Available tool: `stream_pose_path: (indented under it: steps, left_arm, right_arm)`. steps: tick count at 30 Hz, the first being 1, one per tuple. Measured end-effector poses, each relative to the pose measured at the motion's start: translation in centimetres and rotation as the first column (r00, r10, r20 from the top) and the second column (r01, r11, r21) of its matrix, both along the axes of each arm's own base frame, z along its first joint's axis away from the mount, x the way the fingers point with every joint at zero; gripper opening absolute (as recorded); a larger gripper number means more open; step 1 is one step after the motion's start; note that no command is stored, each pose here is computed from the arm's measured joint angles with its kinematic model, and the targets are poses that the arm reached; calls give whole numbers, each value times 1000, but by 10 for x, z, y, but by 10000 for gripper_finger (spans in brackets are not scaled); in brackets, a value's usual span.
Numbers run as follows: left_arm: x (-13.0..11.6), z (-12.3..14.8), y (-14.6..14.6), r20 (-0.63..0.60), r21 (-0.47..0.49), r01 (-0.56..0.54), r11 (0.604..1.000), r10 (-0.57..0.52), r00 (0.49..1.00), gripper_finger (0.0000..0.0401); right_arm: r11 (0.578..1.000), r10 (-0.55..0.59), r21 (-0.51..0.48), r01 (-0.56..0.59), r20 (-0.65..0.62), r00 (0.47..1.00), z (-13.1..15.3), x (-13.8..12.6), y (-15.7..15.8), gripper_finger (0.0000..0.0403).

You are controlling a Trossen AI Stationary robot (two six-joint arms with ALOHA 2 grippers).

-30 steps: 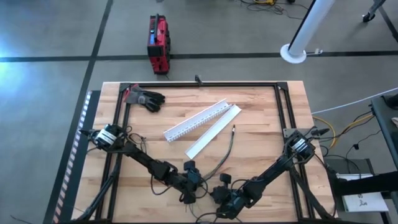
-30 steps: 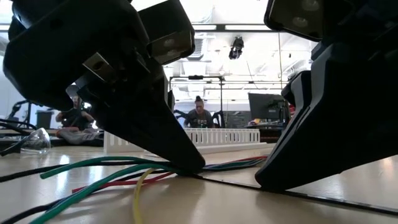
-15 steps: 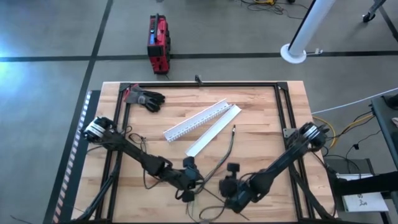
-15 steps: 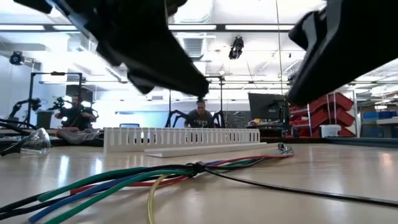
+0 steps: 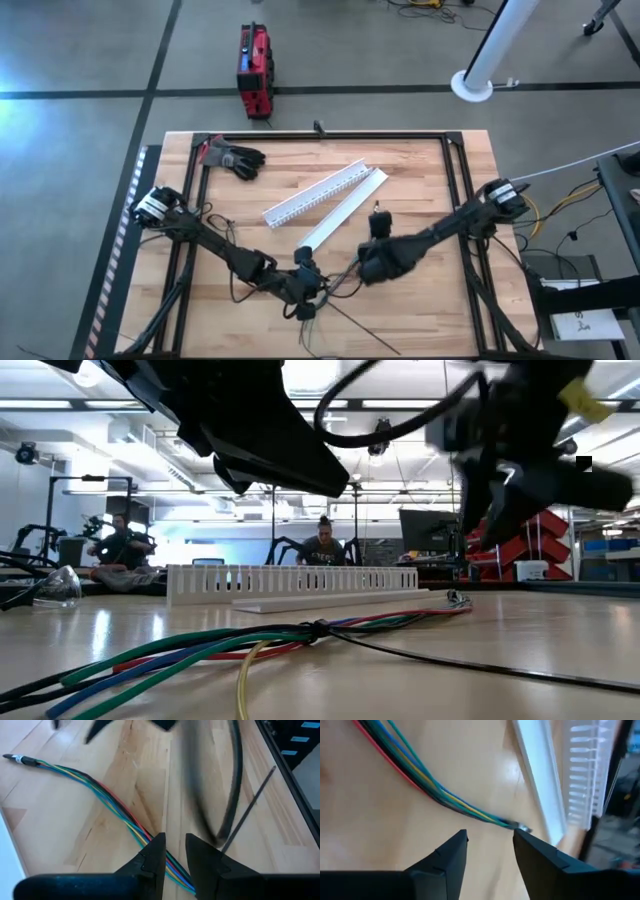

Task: Ziptie cables
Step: Insert the bundled colored cable into the white cable duct

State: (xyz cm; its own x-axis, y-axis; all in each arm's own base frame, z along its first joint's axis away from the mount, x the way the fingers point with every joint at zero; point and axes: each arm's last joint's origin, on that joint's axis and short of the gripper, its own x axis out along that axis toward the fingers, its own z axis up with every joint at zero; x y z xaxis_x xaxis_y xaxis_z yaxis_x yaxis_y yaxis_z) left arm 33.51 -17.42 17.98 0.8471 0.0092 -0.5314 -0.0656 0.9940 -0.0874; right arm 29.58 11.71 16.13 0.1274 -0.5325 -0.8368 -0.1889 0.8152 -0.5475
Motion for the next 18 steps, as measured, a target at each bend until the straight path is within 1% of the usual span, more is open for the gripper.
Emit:
stream_pose_path:
  steps: [2,4,7,9,12,15,18]
  left_arm:
    - [0,0,0,-1,0,1,1000,-1,1000,59]
    - [0,0,0,5,-4,2,1000,-2,1000,59]
    - [0,1,0,7,-5,0,1000,0,1000,59]
    - [0,1,0,7,-5,0,1000,0,1000,59]
    - [1,1,-1,12,-8,0,1000,0,1000,59]
    - [1,1,-1,13,-8,0,1000,0,1000,59]
    - [1,1,-1,13,-8,0,1000,0,1000,59]
  right_arm:
    - [998,62,-21,-65,-95,993,-6,2,-15,152]
    - [992,119,-29,-127,-192,974,-12,1,-31,153]
    - [981,182,-18,-195,-284,942,-21,1,-52,149]
    - [971,223,-3,-240,-349,910,-27,-1,-65,144]
    - [953,283,26,-301,-419,863,-36,-4,-82,135]
    - [928,351,57,-367,-462,814,-43,-6,-96,126]
    - [909,395,72,-410,-462,794,-49,-4,-107,117]
